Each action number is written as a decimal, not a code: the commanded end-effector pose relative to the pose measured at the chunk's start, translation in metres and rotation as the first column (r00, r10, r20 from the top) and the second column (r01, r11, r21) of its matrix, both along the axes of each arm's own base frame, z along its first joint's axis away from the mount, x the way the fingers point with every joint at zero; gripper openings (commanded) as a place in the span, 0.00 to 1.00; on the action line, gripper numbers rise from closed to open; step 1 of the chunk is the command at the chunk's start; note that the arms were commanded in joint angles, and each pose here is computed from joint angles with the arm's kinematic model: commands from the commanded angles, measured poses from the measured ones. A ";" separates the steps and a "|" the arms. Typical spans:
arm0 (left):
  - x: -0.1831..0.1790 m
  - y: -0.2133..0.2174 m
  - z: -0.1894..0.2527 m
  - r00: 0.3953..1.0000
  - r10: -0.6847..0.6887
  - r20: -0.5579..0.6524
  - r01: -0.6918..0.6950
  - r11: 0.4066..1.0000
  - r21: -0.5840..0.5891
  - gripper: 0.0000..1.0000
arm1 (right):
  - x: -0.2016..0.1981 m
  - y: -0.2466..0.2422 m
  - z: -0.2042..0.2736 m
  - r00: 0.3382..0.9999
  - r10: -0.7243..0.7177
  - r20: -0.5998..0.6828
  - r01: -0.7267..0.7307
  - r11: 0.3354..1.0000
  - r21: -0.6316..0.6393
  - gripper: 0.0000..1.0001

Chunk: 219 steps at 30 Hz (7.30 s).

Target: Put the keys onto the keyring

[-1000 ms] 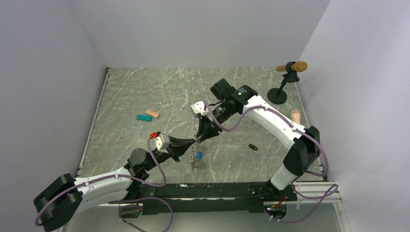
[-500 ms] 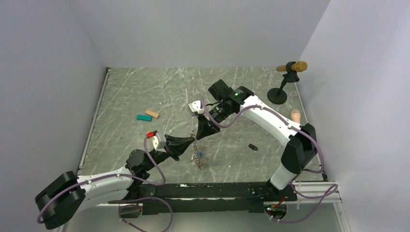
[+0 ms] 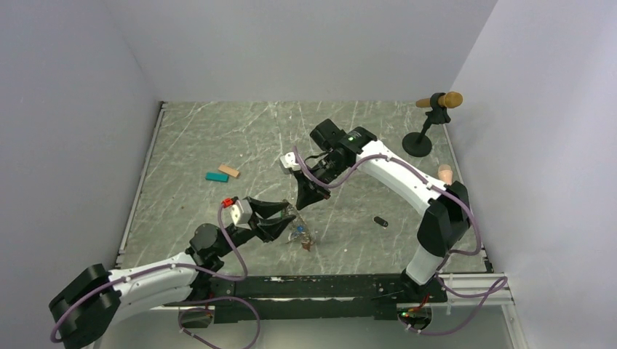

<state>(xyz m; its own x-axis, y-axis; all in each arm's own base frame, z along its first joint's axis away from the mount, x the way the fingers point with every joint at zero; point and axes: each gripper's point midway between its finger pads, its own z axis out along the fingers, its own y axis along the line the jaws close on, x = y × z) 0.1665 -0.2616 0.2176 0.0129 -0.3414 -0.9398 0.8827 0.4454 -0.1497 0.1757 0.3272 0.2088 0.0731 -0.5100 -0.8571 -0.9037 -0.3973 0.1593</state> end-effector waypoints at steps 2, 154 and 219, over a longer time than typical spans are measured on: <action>0.000 0.000 0.011 0.999 0.005 0.041 -0.008 0.997 0.078 0.60 | 0.008 -0.010 0.001 0.998 -0.002 0.059 0.007 0.997 -0.082 0.00; 0.026 -0.015 0.107 0.970 -0.213 0.121 0.231 0.959 -0.163 0.00 | 0.038 -0.046 0.056 0.966 -0.229 -0.122 0.251 0.941 0.228 0.51; 0.022 -0.023 0.059 0.994 -0.101 0.052 0.093 0.985 0.143 0.64 | 0.023 -0.063 0.036 0.988 -0.148 0.042 0.147 0.988 0.036 0.00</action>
<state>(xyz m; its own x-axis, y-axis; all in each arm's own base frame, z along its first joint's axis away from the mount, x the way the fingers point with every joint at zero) 0.1926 -0.2876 0.2885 -0.0168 -0.3986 -0.9170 0.9241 0.3440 -0.1665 0.2061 0.2774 0.2421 -0.0564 -0.4222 -0.9047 -0.9661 -0.2055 0.1561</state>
